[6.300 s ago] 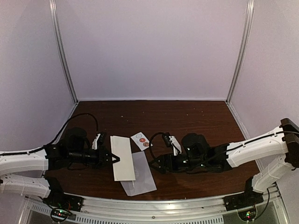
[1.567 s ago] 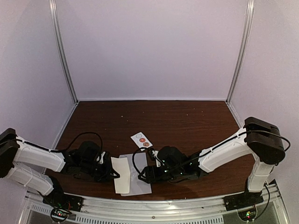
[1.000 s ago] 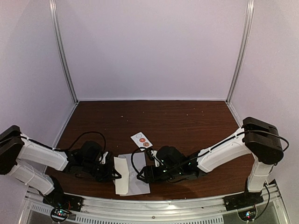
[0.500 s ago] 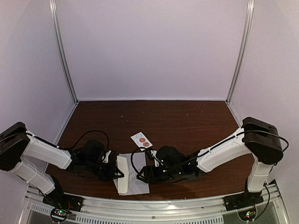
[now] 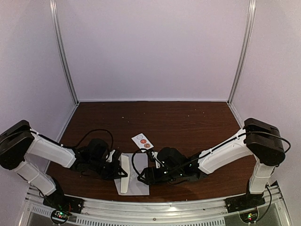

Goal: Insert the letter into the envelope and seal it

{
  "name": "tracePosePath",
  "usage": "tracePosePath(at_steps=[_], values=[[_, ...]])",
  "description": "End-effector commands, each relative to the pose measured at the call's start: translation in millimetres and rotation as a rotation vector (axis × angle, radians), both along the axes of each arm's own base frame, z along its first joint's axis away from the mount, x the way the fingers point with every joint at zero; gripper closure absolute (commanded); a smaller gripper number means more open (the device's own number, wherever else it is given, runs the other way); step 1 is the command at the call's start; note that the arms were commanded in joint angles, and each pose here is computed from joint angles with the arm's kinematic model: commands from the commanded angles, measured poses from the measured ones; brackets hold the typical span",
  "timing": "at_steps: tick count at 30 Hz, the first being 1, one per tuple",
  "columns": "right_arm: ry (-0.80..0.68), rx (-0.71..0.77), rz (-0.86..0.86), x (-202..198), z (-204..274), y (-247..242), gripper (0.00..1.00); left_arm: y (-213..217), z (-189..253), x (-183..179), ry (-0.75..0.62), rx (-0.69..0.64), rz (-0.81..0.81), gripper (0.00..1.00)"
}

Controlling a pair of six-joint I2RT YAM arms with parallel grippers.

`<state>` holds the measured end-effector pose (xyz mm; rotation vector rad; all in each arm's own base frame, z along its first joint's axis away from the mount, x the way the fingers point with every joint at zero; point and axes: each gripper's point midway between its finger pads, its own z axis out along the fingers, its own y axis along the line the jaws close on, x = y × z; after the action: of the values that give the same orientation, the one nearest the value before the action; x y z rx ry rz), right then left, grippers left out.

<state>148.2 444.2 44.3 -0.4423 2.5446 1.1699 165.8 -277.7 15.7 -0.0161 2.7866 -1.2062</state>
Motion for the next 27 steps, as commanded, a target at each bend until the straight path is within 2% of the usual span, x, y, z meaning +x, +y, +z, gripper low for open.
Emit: tracePosePath(at_steps=[1, 10, 13, 19, 22, 27], values=[[-0.015, -0.036, -0.015, -1, -1, -7, 0.3, -9, 16, 12, -0.079, 0.007, -0.038, 1.0], [-0.101, -0.081, -0.103, 15, 26, -35, 0.29, 10, 30, 17, -0.143, 0.147, -0.048, 0.62], [-0.124, -0.086, -0.129, 19, 36, -44, 0.28, 15, 38, 19, -0.167, 0.179, -0.05, 0.46], [-0.137, -0.071, -0.142, 22, 48, -46, 0.28, 21, 50, 22, -0.193, 0.223, -0.057, 0.27], [-0.129, -0.062, -0.136, 21, 47, -42, 0.28, 23, 48, 23, -0.196, 0.235, -0.06, 0.24], [-0.098, -0.048, -0.12, 19, 38, -32, 0.28, 26, 40, 25, -0.197, 0.268, -0.061, 0.26]])
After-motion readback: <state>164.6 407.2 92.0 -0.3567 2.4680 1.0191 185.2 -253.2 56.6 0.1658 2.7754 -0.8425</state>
